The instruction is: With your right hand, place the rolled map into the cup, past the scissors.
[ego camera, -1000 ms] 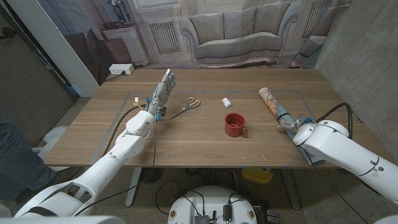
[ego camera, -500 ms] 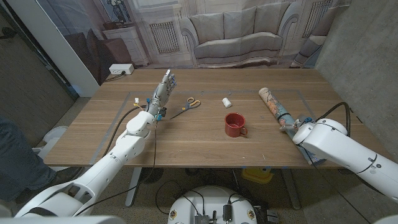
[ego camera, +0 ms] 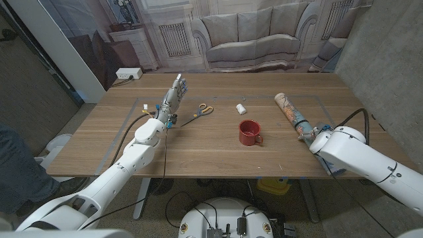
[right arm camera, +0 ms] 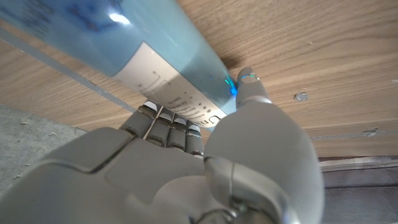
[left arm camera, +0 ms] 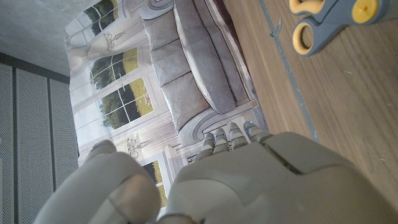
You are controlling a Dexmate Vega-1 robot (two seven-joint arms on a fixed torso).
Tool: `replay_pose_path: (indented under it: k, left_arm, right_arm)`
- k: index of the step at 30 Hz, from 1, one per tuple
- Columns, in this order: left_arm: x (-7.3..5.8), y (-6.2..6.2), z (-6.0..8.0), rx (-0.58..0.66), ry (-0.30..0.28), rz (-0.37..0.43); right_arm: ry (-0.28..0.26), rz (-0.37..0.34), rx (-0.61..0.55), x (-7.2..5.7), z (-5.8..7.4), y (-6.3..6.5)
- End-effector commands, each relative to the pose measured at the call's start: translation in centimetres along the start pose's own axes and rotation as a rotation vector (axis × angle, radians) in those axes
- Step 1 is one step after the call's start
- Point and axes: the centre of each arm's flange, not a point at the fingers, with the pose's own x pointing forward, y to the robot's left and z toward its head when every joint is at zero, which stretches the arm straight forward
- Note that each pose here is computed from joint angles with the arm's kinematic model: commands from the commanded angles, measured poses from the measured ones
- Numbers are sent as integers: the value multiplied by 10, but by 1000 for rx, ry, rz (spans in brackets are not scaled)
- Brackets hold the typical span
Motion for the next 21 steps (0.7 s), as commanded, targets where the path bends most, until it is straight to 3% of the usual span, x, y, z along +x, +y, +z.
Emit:
replay_pose_path:
  k: [1, 21]
  left_arm:
    - [-1, -1, -1, -1, 1, 3]
    - [-5, 1, 0, -1, 2, 4]
  right_arm:
    - [6, -57, -31, 0, 1, 4]
    - [43, -84, -64, 0, 5, 7]
